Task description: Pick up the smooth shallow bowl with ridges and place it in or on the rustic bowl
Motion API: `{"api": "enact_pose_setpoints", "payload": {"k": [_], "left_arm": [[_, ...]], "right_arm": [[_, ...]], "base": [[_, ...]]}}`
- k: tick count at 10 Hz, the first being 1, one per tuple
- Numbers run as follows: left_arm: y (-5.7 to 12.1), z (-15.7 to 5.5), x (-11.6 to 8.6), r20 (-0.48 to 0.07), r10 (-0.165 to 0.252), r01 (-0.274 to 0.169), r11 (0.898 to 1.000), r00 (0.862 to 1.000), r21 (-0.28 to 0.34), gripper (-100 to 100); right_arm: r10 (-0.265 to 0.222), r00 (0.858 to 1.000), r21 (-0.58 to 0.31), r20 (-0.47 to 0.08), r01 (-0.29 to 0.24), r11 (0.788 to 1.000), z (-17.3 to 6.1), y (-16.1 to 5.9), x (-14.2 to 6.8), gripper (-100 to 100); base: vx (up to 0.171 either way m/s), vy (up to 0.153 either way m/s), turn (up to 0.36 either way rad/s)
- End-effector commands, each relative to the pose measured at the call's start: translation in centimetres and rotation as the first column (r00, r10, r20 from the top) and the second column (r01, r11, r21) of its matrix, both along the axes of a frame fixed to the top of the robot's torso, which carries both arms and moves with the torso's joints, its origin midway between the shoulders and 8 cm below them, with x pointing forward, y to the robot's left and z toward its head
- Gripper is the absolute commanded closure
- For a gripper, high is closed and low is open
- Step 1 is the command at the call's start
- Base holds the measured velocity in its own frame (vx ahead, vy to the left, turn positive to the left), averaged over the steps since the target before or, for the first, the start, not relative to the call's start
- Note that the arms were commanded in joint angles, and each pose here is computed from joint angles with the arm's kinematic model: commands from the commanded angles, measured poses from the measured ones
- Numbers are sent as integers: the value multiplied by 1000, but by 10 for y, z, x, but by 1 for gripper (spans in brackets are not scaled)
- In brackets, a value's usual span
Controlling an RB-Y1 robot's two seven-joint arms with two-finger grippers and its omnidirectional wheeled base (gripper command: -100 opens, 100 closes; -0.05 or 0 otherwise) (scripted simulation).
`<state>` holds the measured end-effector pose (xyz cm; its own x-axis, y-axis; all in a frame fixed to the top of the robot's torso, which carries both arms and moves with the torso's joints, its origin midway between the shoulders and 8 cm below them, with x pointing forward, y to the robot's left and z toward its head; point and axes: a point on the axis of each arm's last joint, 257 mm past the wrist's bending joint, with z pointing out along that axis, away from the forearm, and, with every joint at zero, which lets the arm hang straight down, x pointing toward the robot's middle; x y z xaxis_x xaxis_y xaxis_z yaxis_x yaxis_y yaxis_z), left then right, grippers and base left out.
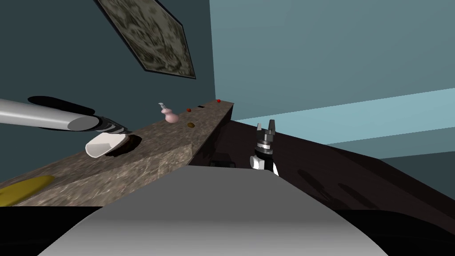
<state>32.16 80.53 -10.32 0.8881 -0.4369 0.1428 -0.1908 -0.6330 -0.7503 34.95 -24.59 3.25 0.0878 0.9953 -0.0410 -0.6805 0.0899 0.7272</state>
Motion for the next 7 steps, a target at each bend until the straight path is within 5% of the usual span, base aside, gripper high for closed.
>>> {"api": "enact_pose_setpoints", "payload": {"k": [1, 7], "left_arm": [[1, 3, -3, 3, 21, -21, 1000, 1000, -13, -100], [-4, -16, -25, -25, 87, -88, 994, 996, -60, -100]], "right_arm": [[0, 1000, 0, 0, 0, 1000, 0, 0, 0, 0], [0, 1000, 0, 0, 0, 1000, 0, 0, 0, 0]], "base": [[-7, 6, 6], [-10, 11, -38]]}}
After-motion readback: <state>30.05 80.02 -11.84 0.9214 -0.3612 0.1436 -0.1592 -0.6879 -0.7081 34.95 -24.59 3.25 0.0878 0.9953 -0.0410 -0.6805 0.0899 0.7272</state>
